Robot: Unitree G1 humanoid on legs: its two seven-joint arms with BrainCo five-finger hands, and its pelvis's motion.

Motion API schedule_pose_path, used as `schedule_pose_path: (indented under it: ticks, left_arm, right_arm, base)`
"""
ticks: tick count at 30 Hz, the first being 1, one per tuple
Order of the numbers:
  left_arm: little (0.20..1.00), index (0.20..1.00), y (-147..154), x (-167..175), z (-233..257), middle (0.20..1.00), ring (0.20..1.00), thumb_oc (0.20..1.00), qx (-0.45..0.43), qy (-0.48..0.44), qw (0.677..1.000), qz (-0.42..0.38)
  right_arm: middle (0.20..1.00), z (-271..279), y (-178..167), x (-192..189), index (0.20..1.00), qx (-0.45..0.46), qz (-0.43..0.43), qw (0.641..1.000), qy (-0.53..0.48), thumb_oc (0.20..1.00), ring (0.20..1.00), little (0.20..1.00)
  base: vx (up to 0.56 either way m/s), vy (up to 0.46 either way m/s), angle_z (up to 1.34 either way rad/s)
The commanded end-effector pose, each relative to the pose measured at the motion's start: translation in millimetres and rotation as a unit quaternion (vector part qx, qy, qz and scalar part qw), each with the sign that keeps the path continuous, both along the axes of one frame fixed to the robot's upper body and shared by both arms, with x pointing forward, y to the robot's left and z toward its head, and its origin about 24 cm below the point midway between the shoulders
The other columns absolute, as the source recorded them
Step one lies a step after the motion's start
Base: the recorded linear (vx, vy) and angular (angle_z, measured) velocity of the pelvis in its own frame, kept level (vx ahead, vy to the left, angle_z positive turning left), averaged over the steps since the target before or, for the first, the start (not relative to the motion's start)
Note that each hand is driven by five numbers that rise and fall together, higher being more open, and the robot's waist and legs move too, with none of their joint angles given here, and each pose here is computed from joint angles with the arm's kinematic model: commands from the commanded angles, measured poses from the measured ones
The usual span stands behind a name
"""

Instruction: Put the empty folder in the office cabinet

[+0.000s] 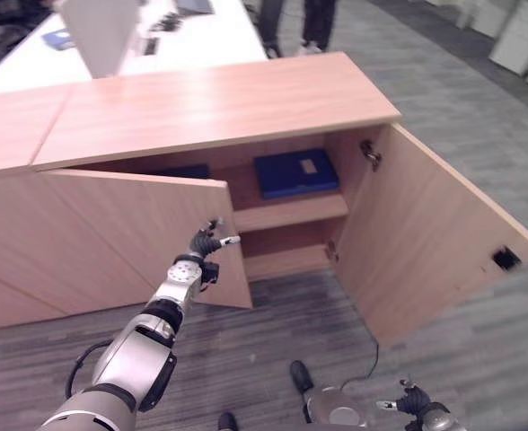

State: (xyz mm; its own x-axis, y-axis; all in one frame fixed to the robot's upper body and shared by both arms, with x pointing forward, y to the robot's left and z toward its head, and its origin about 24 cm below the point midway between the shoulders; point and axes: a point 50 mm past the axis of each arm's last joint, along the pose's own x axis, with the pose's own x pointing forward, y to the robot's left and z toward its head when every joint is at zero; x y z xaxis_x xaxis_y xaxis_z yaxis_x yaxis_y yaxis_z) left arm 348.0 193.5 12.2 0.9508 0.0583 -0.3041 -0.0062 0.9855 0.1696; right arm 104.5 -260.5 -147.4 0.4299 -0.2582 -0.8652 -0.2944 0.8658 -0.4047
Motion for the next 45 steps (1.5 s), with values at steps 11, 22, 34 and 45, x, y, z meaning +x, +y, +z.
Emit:
schedule_pose_path:
  ticks: [11,22,34,45]
  left_arm:
    - [1.000,1.000,-30,-43,-6,1.000,1.000,1.000,-0.074,-0.072,0.990,-0.099]
    - [1.000,1.000,-4,-118,-75,1.000,1.000,1.000,-0.037,0.080,0.989,-0.118]
    - [1.000,1.000,7,-164,-119,1.000,1.000,1.000,-0.039,0.188,0.979,-0.063]
    - [1.000,1.000,11,-172,-124,1.000,1.000,1.000,-0.037,0.204,0.977,-0.056]
  right_arm:
    - [1.000,-3,23,11,1.000,0.036,-0.036,0.998,-0.028,1.000,1.000,1.000]
    - [1.000,-4,12,3,1.000,0.021,-0.044,0.999,-0.011,1.000,1.000,1.000]
    - [1.000,11,-17,23,1.000,-0.006,-0.066,0.997,-0.049,1.000,1.000,1.000]
    - [1.000,27,-48,34,1.000,-0.039,-0.094,0.992,-0.071,1.000,1.000,1.000]
  base:
    - [-0.10,0.044,-0.13]
    - [-0.06,-0.106,-0.57]
    - [0.04,-0.177,-0.42]
    - [0.08,-0.038,-0.48]
